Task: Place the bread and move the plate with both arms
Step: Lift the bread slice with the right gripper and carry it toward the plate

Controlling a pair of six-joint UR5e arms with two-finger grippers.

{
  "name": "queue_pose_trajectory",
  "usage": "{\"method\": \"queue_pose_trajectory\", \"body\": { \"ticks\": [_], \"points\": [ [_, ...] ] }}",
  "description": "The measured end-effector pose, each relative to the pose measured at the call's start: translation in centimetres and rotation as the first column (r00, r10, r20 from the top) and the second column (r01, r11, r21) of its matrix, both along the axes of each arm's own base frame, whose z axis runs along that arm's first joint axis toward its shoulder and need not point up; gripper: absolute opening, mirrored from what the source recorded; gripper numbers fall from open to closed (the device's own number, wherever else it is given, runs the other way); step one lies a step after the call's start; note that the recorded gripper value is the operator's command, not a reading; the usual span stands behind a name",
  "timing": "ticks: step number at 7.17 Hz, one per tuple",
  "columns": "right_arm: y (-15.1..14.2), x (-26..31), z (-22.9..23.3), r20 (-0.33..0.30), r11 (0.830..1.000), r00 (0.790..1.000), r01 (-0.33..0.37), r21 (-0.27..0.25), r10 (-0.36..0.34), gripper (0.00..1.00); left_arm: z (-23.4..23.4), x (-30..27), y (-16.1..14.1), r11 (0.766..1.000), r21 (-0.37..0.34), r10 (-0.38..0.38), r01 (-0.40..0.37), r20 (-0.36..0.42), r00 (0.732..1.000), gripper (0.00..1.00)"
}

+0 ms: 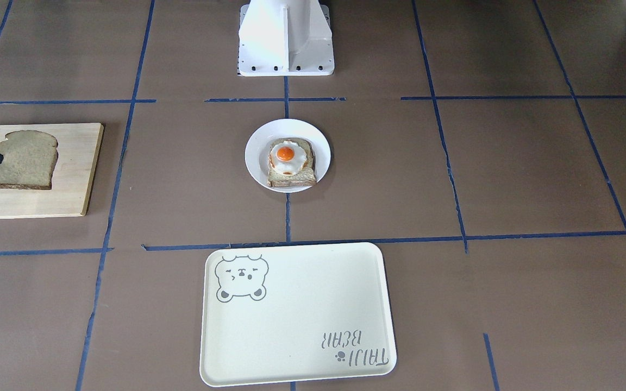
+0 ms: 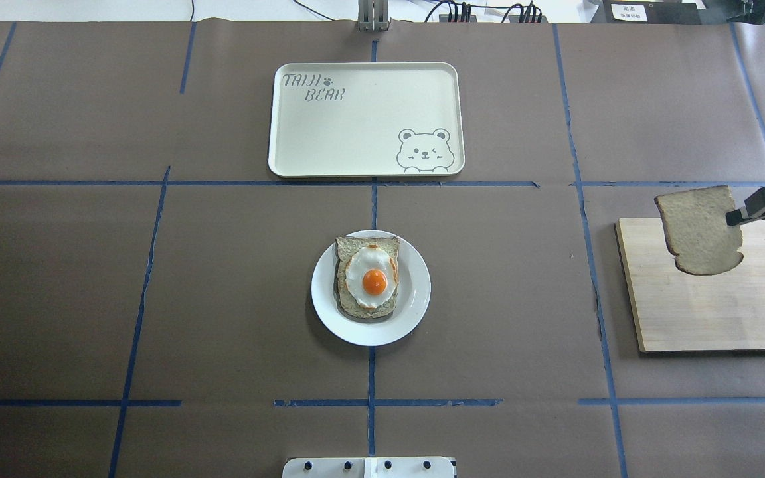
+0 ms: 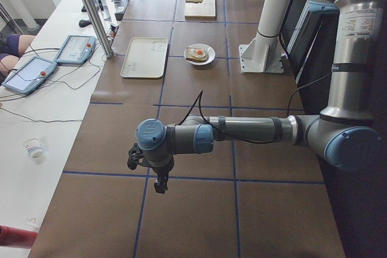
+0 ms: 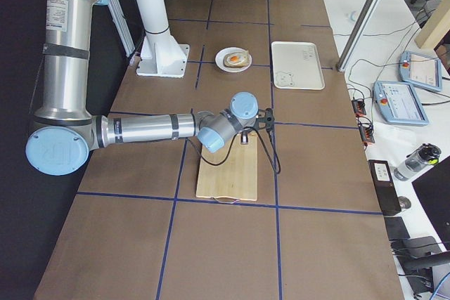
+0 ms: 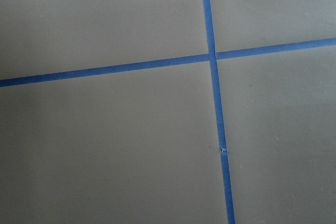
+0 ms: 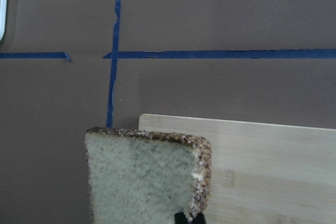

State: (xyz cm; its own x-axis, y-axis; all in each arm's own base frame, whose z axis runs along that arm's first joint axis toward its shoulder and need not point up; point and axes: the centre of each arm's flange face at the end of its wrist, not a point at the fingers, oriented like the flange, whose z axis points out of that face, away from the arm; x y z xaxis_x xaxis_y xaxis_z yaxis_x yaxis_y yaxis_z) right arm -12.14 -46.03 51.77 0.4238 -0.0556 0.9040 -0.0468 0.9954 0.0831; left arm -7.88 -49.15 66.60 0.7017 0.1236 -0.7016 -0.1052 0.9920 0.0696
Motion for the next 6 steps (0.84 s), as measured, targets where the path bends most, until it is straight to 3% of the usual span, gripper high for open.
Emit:
{"method": "queue_pose_trajectory", "body": {
  "ticks": [3,5,6],
  "points": [
    [-4.9,-7.9,-12.9,0.12,0.995,0.992,-0.035,-0.092,0.046,0.0,-0.1,0.1,-0.1,1.0,0.0,-0.001,0.001,0.0,1.0,1.0],
    [-4.7,-17.6,-21.6,0.164,0.987,0.982,-0.07,-0.146,0.094,0.0,-0.3,0.1,-0.2,1.0,0.002,-0.002,0.002,0.0,1.0,1.0],
    [-2.9,-23.3,-24.8,0.177,0.983,0.976,-0.101,-0.156,0.129,0.0,-0.4,0.2,-0.2,1.0,0.002,-0.003,0.003,-0.012,1.0,1.0]
  ]
}}
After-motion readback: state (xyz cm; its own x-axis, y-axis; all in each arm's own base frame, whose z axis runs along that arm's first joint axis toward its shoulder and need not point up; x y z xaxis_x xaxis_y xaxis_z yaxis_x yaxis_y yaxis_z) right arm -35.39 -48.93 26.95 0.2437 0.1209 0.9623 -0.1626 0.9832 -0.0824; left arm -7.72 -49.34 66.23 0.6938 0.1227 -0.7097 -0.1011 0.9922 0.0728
